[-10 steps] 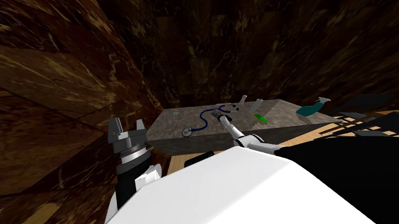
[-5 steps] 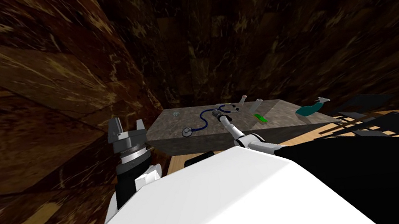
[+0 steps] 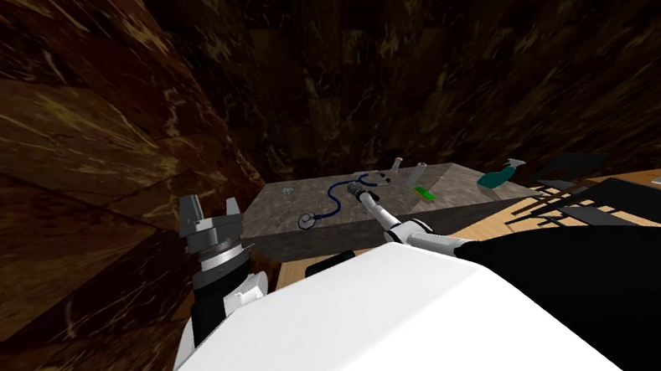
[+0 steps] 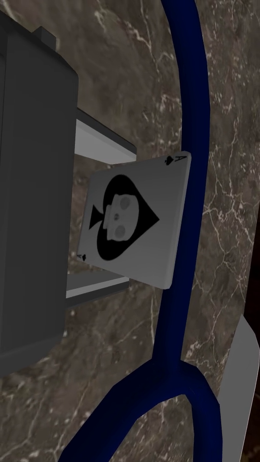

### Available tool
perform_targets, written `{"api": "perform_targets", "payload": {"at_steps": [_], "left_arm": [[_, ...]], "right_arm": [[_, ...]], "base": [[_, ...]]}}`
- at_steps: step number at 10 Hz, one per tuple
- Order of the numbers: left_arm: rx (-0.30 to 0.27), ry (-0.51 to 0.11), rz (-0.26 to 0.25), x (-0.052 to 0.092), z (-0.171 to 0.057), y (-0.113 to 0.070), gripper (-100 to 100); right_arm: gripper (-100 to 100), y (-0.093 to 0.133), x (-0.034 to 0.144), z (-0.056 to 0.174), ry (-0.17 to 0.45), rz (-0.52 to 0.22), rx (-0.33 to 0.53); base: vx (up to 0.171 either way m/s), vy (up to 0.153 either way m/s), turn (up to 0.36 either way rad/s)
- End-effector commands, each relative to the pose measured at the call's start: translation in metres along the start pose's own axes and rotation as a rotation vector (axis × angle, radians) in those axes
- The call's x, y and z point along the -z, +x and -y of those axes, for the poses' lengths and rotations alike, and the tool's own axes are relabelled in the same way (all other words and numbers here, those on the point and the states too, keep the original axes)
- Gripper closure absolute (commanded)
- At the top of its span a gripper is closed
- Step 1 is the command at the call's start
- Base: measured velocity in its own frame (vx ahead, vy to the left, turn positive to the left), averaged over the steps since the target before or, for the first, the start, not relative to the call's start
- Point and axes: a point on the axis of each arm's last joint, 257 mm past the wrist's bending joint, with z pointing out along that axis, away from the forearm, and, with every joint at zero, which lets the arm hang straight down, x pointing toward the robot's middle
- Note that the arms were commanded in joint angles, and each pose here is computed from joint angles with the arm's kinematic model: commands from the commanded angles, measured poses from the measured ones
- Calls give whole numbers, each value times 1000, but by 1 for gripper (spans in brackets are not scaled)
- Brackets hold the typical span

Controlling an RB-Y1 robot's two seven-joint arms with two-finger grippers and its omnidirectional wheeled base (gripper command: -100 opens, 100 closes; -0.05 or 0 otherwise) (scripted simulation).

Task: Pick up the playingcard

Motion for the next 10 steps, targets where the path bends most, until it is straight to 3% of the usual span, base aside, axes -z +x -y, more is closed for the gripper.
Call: {"api": "perform_targets", "payload": {"at_steps": [1,2,3,5,6,8,10], "left_arm": [[0,0,0,0,0,0,0],[0,0,0,0,0,0,0],[0,0,0,0,0,0,0],[0,0,0,0,0,0,0],[0,0,0,0,0,0,0],[0,0,0,0,0,0,0],[0,0,0,0,0,0,0]], "right_arm": [[100,1,1,2,6,-1,7],[100,2,-2,23,30,0,12],[100,2,-2,23,30,0,12],[100,4,-6,67,80,-1,25],[100,4,-6,67,80,-1,25],[100,7,-8,111,132,-4,40],[100,6,-7,119,147,-2,47]], "base": [[11,-5,-2],[3,-21,-170],[8,-25,-94],[2,-37,-219],[11,-26,-99],[13,-39,-224],[3,-17,-30]]}}
